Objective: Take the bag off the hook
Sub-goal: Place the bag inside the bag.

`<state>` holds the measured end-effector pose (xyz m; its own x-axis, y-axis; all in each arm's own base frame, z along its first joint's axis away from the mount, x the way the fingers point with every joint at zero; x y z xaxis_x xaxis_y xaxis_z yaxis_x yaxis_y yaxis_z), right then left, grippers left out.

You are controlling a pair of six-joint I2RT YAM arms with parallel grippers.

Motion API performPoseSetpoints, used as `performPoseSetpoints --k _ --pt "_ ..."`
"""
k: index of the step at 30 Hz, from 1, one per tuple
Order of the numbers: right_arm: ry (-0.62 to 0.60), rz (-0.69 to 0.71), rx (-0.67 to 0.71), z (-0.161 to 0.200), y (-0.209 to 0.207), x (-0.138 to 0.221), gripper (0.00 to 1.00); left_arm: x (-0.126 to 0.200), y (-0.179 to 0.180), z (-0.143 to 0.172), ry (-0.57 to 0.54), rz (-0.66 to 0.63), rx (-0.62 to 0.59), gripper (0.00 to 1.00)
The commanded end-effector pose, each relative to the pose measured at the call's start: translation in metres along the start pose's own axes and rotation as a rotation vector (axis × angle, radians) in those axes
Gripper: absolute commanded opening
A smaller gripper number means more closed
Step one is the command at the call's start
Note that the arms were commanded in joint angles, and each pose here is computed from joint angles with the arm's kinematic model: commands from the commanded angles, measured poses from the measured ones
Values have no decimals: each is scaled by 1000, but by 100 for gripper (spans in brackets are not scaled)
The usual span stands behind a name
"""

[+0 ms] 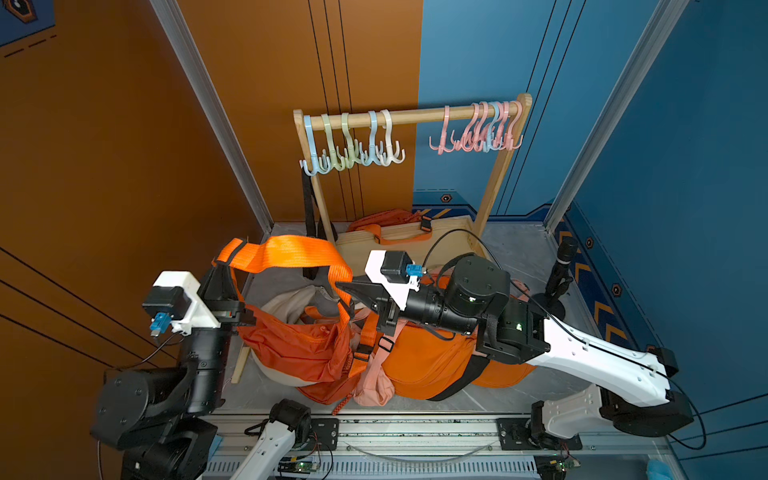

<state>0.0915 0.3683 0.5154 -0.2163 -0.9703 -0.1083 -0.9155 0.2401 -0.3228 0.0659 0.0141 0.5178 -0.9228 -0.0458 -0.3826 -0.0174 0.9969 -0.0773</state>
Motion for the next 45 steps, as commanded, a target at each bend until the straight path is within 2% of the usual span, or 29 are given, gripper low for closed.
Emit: performPoseSetpoints --k 1,7,12,19,25,33,38,41,45 --pt "51 28 68 -1 12 8 0 18 17 5 34 -94 -19 0" --pt "95 -8 89 5 44 8 0 47 35 8 47 -127 5 0" --pt "162 34 97 30 49 3 0 51 39 32 140 -90 -14 0" --pt "288 95 58 88 36 -13 0 35 29 85 283 -51 -48 0" --pt "385 159 -10 143 8 -22 0 19 12 117 343 -44 -160 0" --pt "413 232 -111 183 -25 -20 0 0 -22 145 372 -1 -264 0" --pt "425 286 -171 204 -45 -13 0 -18 -48 170 429 22 -325 0" --pt "425 312 -211 216 -56 -7 0 -32 -57 189 493 30 -308 0" --pt "434 343 -252 232 -70 2 0 -49 -52 215 581 21 -178 0"
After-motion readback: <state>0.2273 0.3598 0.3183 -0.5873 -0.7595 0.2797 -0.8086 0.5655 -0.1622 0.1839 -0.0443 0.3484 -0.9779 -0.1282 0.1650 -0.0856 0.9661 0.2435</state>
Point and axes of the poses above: each gripper's point midway between its finger pads, its own x axis back along the fingers, its own y axis along the line the jaws close on, z = x × y, the point moved 7 cm from there along x, back along the fingers, and after that the axes turned 8 degrees about x, right-handed, at the moved point
